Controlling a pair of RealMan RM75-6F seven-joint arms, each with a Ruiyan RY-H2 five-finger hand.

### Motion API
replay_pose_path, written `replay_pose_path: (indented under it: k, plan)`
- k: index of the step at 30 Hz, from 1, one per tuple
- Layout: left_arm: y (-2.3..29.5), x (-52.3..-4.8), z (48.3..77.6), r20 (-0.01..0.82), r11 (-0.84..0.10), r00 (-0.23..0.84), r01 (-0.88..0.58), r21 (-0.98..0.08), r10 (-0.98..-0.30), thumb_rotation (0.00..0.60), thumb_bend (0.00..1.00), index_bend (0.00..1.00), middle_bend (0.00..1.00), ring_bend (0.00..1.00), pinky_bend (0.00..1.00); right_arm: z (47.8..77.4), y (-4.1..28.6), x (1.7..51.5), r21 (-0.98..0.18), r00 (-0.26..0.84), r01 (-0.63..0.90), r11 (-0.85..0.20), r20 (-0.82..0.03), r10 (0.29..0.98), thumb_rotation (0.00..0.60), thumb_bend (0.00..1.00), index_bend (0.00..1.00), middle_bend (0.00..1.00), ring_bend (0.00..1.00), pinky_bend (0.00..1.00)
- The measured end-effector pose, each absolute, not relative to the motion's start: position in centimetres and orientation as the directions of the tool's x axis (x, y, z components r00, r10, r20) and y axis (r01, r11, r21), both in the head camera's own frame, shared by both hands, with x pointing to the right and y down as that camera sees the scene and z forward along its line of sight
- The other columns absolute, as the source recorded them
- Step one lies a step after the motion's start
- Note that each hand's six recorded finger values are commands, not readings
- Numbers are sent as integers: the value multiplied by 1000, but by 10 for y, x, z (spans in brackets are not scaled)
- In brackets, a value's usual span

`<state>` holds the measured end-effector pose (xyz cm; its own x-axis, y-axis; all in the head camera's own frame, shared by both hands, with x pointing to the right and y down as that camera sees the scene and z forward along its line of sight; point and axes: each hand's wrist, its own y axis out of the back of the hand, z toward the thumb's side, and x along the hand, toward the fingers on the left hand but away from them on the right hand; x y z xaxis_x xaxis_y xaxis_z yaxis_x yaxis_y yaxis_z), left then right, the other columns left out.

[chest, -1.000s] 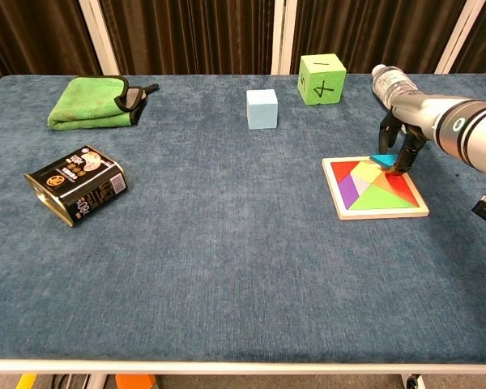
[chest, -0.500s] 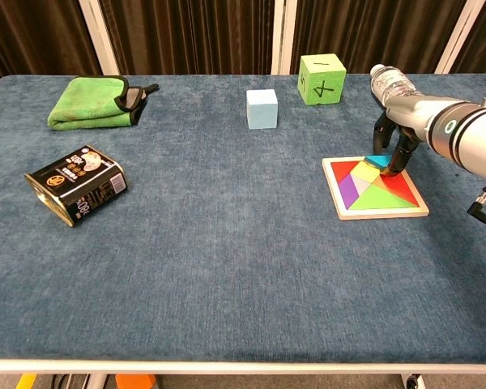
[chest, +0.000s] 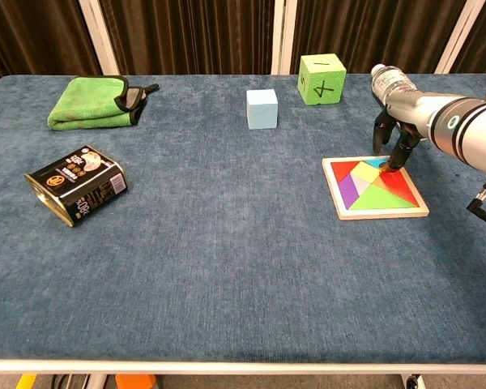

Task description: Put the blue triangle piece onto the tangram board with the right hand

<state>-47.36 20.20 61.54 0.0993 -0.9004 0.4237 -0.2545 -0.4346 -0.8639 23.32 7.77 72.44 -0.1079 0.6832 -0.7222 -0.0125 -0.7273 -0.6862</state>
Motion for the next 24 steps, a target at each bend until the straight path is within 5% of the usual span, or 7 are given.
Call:
replay_pose_path:
  k: [14,20,24]
  plan:
    - [201,-474,612,414,-425,98,-253,-869,-905,600,74,219,154,38,154,704,75,218,-716,-18,32,-698,-698,716,600,221,431,273,45,0]
    - [199,-472,606,400,-412,100,-243,-878,-911,600,74,219,155,38,154,669,79,207,-760,86,73,-646,-641,763,600,221,409,271,44,0]
    - [196,-468,600,386,-399,100,-235,-886,-917,600,74,219,155,38,154,633,80,217,-839,140,62,-540,-529,837,600,220,381,248,28,0]
